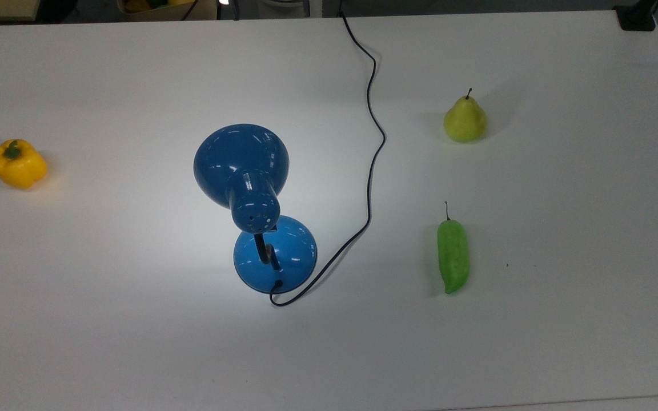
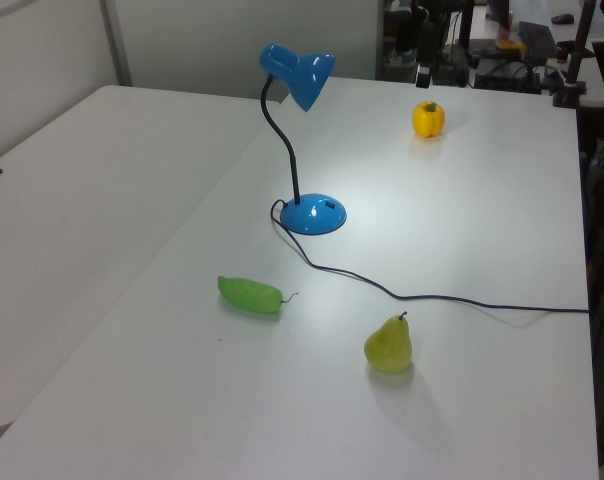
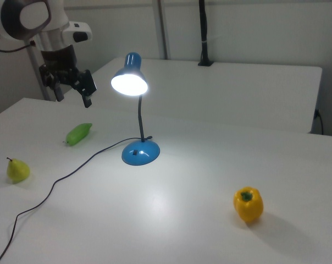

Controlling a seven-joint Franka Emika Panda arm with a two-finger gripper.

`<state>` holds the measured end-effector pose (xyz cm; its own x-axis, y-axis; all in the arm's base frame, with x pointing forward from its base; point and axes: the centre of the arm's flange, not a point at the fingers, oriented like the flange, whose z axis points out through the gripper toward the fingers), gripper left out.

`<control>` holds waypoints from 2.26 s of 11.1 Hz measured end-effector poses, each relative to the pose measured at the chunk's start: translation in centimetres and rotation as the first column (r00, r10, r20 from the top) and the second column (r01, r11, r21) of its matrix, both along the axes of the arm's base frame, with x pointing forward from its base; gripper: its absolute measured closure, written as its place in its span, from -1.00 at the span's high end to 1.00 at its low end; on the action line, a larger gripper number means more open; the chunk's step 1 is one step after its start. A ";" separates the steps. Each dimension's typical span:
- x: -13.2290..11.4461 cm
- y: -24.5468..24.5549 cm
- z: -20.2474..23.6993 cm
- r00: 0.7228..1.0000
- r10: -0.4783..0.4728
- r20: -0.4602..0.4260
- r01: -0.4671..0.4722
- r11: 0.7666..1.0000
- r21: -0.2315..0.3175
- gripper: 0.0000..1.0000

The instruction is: Turn off lamp

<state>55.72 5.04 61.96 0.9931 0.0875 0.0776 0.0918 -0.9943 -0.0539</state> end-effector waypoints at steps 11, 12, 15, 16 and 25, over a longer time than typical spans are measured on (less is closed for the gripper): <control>-0.3 0.4 -0.4 1.000 0.006 -0.012 -0.006 1.000 0.005 -0.78; -0.3 0.5 -0.4 1.000 0.007 -0.013 -0.006 1.000 0.012 -0.97; -0.2 0.6 -0.9 1.000 0.005 -0.010 -0.005 1.000 0.022 -0.98; -0.2 0.6 -1.3 1.000 0.005 -0.015 -0.005 1.000 0.023 -0.98; 2.7 1.2 -8.4 0.996 -0.008 0.084 0.006 0.999 0.032 -0.98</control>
<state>58.43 6.25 53.56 0.9836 0.0769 0.1632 0.0905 -0.9928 -0.0780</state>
